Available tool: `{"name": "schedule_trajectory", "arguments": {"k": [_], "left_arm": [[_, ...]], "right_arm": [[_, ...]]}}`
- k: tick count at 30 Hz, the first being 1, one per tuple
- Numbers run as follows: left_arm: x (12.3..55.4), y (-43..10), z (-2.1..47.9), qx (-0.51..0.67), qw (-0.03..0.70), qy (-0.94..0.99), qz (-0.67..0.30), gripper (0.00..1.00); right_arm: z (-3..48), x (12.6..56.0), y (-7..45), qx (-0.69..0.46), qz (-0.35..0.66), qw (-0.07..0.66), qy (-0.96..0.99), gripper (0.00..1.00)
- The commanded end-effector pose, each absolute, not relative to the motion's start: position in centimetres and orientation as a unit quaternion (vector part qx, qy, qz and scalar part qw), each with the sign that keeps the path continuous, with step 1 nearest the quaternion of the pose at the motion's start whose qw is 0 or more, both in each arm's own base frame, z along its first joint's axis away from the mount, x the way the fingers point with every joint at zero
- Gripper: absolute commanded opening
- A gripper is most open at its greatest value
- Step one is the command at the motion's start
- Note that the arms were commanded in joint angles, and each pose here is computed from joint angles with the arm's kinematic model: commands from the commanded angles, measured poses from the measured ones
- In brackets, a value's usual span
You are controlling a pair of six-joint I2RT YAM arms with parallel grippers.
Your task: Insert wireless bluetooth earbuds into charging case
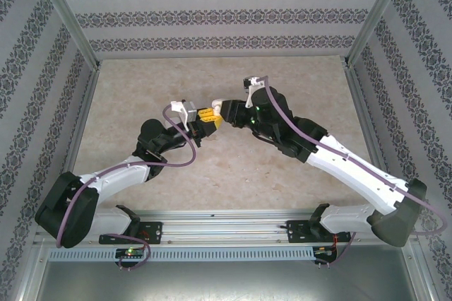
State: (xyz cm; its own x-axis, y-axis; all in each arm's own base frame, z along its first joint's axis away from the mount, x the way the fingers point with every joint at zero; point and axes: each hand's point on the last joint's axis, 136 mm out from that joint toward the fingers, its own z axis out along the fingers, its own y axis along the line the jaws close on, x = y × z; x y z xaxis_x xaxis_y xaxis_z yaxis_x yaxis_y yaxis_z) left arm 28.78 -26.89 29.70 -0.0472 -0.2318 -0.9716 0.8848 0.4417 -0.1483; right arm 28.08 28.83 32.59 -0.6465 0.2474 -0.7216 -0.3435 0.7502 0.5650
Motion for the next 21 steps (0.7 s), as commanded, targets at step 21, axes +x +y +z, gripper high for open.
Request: {"name": "schedule_trajectory", "arguments": {"k": [21], "left_arm": [[26.5, -29.0, 32.0, 0.368, 0.590, 0.532, -0.484, 0.00]], "right_arm": [[34.2, 29.8, 27.2, -0.049, 0.485, 0.259, 0.834, 0.36]]}}
